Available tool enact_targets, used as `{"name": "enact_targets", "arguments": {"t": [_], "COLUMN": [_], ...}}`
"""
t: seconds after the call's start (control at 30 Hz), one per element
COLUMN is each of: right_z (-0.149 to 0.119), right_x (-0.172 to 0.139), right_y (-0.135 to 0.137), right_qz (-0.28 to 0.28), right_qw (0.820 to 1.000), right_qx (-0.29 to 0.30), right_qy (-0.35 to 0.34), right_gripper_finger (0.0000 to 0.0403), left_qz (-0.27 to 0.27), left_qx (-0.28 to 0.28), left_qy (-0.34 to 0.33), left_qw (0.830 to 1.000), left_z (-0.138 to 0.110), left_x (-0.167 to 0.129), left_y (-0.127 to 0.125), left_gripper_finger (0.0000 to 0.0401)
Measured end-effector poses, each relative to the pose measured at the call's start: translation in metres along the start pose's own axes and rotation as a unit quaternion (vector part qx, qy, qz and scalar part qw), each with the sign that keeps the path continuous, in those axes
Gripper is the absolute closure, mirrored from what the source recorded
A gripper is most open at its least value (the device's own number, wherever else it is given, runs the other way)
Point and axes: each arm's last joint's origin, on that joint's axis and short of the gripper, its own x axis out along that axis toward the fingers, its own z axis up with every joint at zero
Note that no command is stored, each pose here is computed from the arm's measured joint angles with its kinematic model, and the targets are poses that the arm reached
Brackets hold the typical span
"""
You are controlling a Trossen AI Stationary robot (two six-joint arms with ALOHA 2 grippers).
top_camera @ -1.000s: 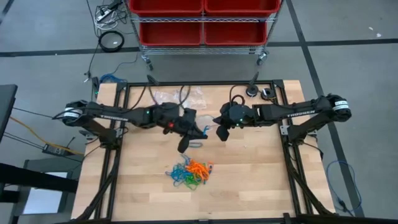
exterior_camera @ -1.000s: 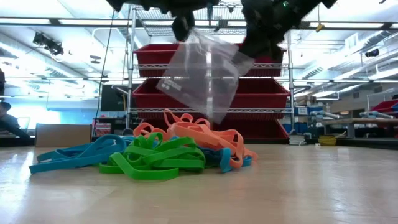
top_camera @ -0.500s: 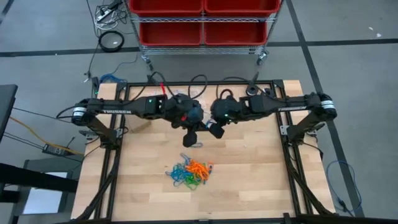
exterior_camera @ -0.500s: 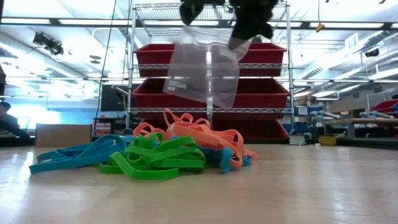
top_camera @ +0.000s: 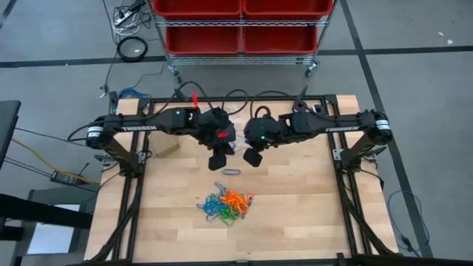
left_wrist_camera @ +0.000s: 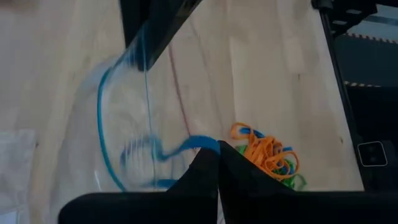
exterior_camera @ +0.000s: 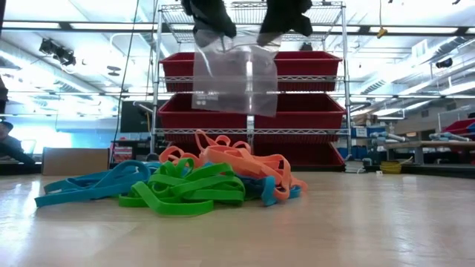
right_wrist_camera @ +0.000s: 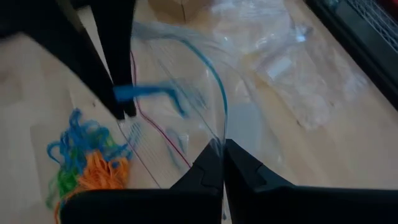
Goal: Sort rubber bands
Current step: Put the blue rubber band into the transparent zip bag
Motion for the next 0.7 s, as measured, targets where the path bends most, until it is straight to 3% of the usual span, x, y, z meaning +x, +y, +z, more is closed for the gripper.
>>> {"name": "enact_targets", "arguments": {"t": [0.27, 0.7], "right_z": [-0.0030, -0.0033], "right_x": [0.0010, 0.0009], "right_y": [-0.0004, 0.0005], "right_qz": [0.000, 0.015], "right_qw": [1.000, 1.000], "right_qx": [0.006, 0.011], "right_qy": [0.017, 0.024], "right_gripper_finger": [0.0403, 0.0403], "left_qz": [0.031, 0.029], "left_qx": [0.008, 0.028], "left_qy": [0.003, -0.006], "left_qw": [0.999, 0.999], "left_z": [-0.0008, 0.0037], "left_x": [-0.0002, -0.0045], "left_y": [0.0016, -0.0011], "left_gripper_finger": [0.0365, 0.0252]}}
